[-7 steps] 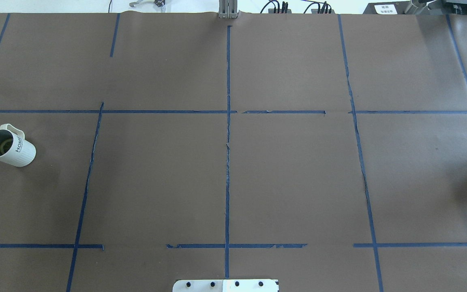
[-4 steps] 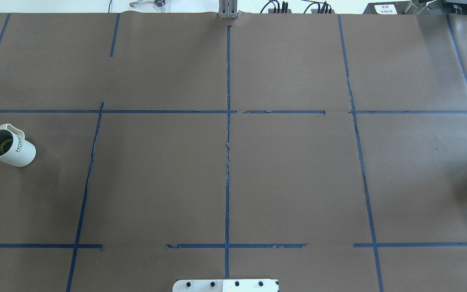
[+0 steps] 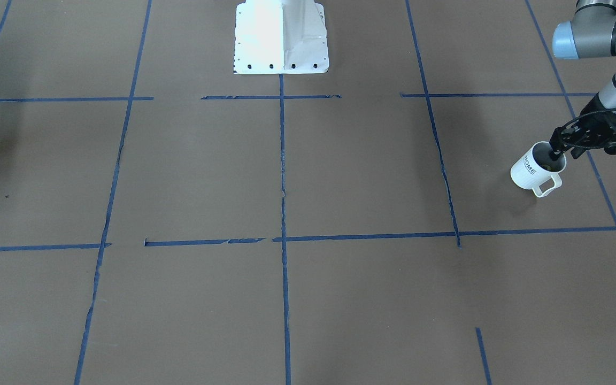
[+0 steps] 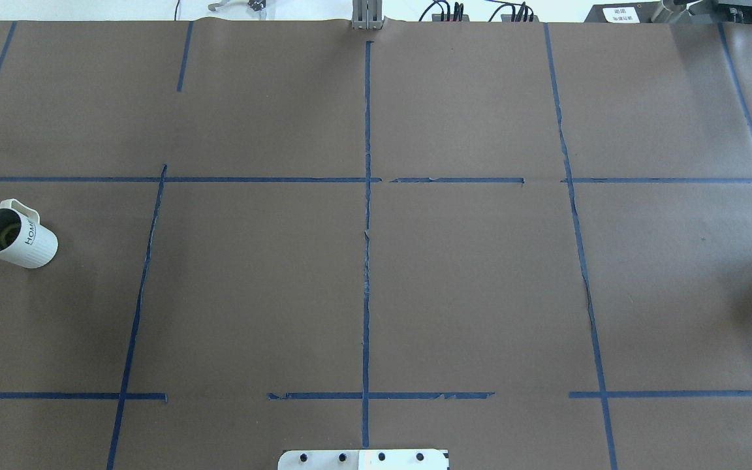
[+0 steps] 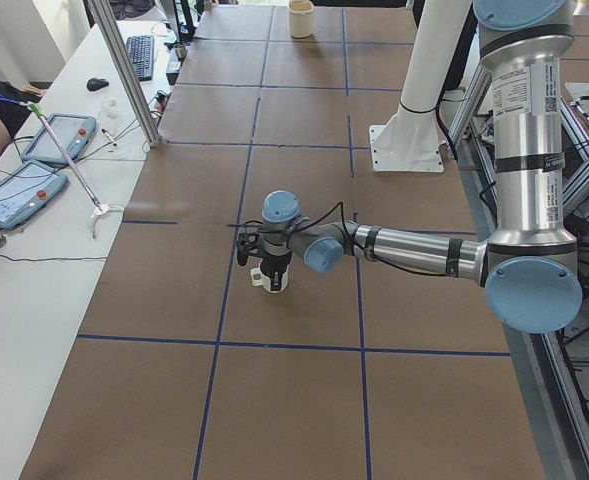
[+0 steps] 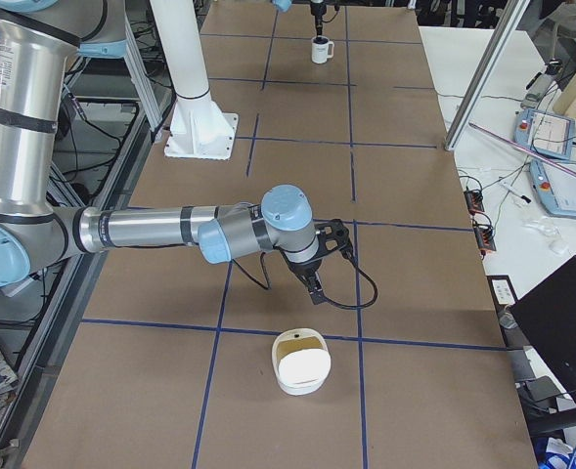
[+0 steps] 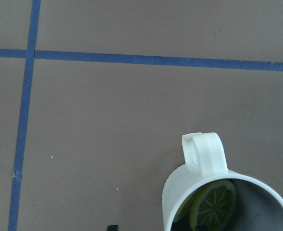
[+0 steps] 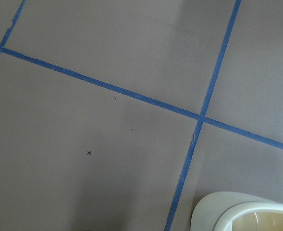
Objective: Left arm hands cup to right arm to dump lemon
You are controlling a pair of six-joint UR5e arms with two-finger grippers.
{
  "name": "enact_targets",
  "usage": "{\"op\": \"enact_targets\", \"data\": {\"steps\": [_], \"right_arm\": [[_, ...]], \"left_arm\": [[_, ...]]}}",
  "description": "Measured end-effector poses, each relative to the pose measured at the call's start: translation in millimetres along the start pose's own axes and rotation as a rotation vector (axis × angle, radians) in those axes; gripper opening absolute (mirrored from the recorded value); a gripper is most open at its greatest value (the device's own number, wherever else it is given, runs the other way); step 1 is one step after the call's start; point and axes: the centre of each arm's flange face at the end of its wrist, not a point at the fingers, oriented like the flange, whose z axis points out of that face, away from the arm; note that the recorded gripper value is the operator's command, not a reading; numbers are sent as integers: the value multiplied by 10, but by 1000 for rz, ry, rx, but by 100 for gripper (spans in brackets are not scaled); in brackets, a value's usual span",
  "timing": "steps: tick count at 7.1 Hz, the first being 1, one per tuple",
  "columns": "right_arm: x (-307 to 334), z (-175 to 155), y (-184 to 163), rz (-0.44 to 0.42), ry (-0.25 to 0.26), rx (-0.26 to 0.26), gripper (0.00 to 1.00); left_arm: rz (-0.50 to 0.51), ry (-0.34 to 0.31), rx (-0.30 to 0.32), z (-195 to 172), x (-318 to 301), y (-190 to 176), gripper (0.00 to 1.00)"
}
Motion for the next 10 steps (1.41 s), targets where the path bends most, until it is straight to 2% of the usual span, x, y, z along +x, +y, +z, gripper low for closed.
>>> {"op": "enact_targets", "data": {"steps": [1,2,5,7,8,9,10], "right_arm": [[0,0,0,-1,0,0,100],[0,0,0,-1,0,0,100],[-4,-4,-3,-5,0,1,100],[-77,-66,-74,-21,-2,18,100],[-192,-145,-151,-54,-6,43,100],[-383,-200,-293,-129,-14,89,100],[-688,-166,-565,-249,-39,148,100]], "left_arm": [[-1,0,-2,12,-1,4,8],[-1,-1,-4,22,-8,6,0],[12,54,-12,-107,98,7,0],[-21,91,6,-398,152,-186,0],[-46,91,15,-593,275,-366,0],[-63,87,18,-813,498,-534,0],[-73,84,17,-1061,802,-693,0]]}}
